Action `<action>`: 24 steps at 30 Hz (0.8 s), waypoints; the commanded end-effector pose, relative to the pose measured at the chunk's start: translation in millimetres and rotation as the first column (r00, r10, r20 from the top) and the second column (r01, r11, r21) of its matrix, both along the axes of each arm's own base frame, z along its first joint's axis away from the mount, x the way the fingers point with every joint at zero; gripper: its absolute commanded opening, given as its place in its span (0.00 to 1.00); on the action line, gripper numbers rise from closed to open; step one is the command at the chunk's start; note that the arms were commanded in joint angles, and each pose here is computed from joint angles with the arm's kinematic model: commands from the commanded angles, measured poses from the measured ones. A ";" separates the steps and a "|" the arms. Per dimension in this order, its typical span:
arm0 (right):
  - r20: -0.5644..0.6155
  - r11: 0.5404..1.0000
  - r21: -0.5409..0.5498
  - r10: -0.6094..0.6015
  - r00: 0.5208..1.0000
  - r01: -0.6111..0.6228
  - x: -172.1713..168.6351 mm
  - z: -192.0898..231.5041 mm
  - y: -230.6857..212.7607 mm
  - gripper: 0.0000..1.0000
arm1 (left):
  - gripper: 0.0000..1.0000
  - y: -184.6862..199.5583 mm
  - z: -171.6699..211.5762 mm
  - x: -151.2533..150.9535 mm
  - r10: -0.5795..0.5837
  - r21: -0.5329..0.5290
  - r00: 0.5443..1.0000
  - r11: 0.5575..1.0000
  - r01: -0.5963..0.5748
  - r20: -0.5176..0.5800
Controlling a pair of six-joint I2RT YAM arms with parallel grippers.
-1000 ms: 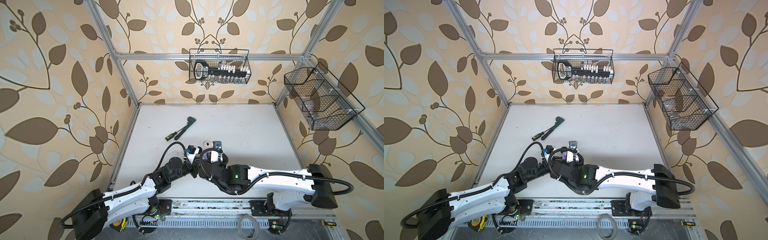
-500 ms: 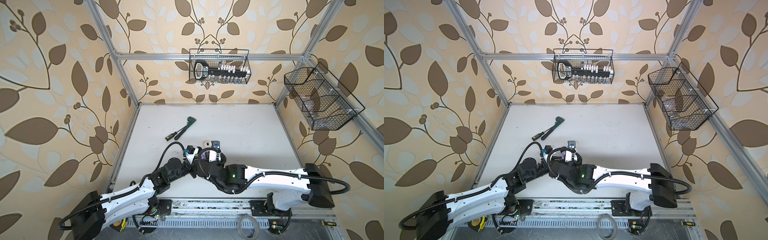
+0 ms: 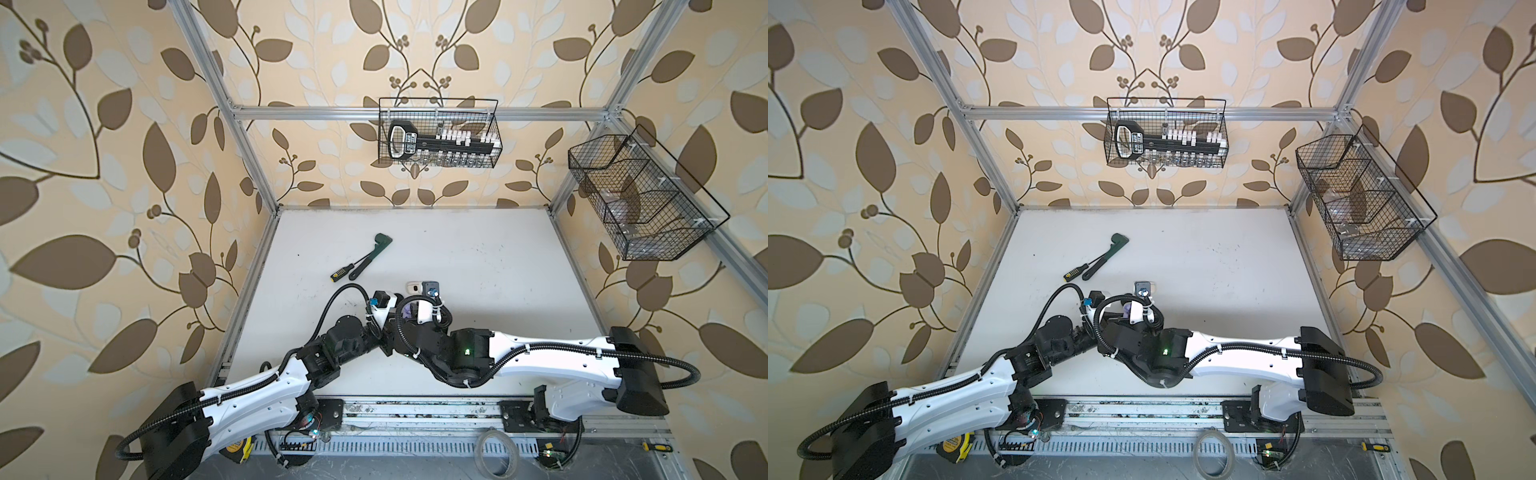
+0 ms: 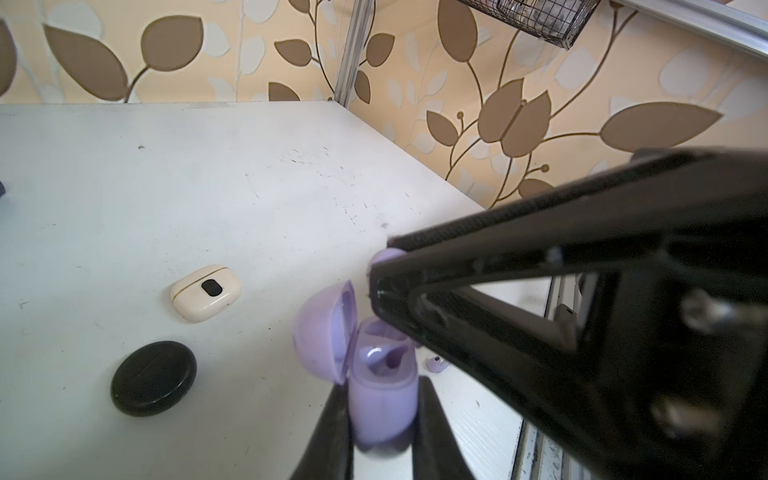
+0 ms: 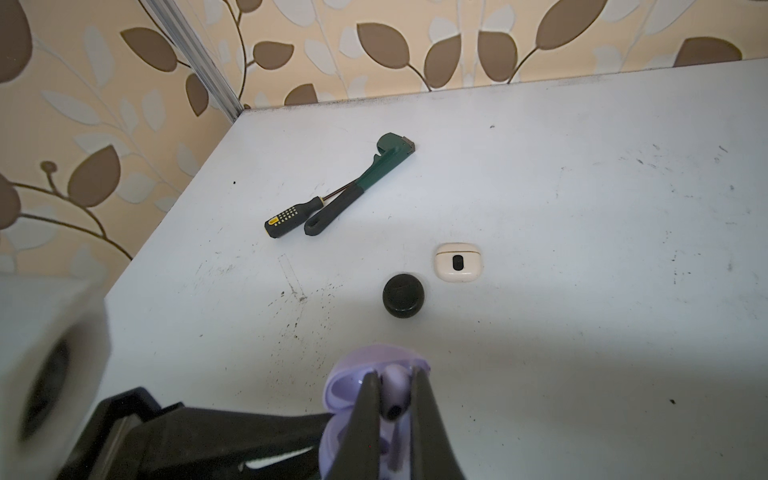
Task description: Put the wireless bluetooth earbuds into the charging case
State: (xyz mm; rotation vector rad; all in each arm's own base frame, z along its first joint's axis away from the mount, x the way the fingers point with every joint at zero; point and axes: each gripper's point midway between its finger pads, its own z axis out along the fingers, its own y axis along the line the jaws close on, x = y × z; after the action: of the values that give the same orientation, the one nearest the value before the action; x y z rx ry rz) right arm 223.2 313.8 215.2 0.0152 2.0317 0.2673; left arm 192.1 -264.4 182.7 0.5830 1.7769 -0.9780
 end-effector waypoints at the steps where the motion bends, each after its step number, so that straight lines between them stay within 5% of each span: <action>1: 0.031 0.999 0.031 -0.031 0.999 0.030 7.0 15.8 1.1 0.09 | 0.00 -5.3 28.6 -2.7 -0.016 -0.073 0.998 0.997 0.020 0.064; 24: 0.016 0.998 0.068 -0.001 1.000 0.000 -1.4 9.8 6.5 0.08 | 0.00 -4.9 34.4 -2.3 -0.009 -0.094 0.997 0.995 0.016 0.074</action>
State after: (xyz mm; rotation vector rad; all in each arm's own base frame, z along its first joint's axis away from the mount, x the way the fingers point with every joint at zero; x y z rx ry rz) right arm 225.3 316.4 220.8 0.0406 2.0121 0.2925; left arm 190.1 -265.5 189.8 0.5832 1.7495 -0.9927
